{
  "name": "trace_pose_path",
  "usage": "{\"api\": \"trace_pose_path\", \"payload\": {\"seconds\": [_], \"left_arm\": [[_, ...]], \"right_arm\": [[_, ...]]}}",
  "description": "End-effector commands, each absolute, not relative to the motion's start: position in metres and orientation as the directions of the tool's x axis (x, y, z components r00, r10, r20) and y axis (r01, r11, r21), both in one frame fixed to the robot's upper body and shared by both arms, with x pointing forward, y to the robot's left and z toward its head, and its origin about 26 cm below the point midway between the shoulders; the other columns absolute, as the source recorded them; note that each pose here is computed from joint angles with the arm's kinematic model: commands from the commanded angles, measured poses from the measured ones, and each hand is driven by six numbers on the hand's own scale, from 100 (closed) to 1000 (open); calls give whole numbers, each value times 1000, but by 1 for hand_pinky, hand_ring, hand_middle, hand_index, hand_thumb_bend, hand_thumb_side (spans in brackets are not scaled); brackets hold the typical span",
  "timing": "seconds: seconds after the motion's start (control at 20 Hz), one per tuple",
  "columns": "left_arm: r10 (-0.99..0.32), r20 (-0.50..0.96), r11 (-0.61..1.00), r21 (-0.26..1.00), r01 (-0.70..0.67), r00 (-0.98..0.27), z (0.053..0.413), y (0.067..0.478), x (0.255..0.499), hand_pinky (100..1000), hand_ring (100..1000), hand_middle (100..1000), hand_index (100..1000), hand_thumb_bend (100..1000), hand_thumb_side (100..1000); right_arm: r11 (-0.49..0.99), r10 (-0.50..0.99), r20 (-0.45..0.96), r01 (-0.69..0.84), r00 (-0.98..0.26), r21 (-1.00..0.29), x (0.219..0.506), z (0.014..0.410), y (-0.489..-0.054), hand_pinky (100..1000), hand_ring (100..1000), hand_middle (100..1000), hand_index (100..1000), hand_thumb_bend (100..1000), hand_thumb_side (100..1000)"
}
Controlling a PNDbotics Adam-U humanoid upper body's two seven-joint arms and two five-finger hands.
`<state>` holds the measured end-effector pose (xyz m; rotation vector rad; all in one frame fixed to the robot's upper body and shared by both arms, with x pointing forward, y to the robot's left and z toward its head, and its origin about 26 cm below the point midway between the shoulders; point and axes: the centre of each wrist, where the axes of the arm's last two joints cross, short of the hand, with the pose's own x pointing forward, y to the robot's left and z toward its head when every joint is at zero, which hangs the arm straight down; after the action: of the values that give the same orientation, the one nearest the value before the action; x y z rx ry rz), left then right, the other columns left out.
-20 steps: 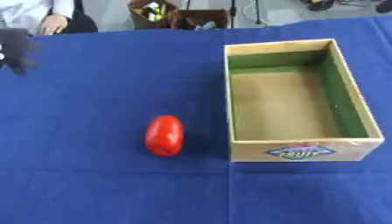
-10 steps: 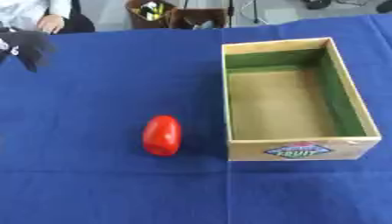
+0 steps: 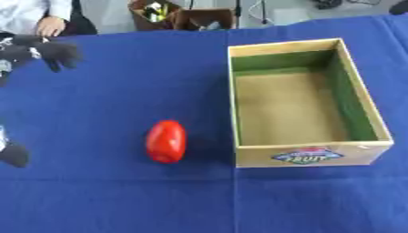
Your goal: Pick up objects on the table and place them in the box.
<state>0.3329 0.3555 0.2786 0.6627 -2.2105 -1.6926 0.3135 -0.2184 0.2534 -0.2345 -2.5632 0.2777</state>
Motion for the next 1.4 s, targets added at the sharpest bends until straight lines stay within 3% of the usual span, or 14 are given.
{"api": "trace_pose_path", "payload": {"seconds": [0.05,0.6,1.0,1.4], "left_arm": [[-473,-111,93,980,-174,-874,295,359,333,617,740,788,979,996,807],[-515,-152,-156,984,-81,-844,311,361,352,692,807,833,1000,966,687],[-494,-191,-232,969,-83,-848,311,347,364,719,830,855,1000,955,657],[-455,-221,-321,944,-72,-863,306,332,374,762,855,882,1000,1000,617]], "right_arm": [[959,227,476,110,-850,-260,309,261,-220,982,941,550,704,100,811],[958,220,483,95,-848,-270,309,259,-218,984,940,548,701,100,806],[959,214,487,87,-847,-271,309,259,-217,986,940,546,699,100,802],[959,211,491,83,-845,-270,309,258,-216,987,938,544,697,100,796]]}}
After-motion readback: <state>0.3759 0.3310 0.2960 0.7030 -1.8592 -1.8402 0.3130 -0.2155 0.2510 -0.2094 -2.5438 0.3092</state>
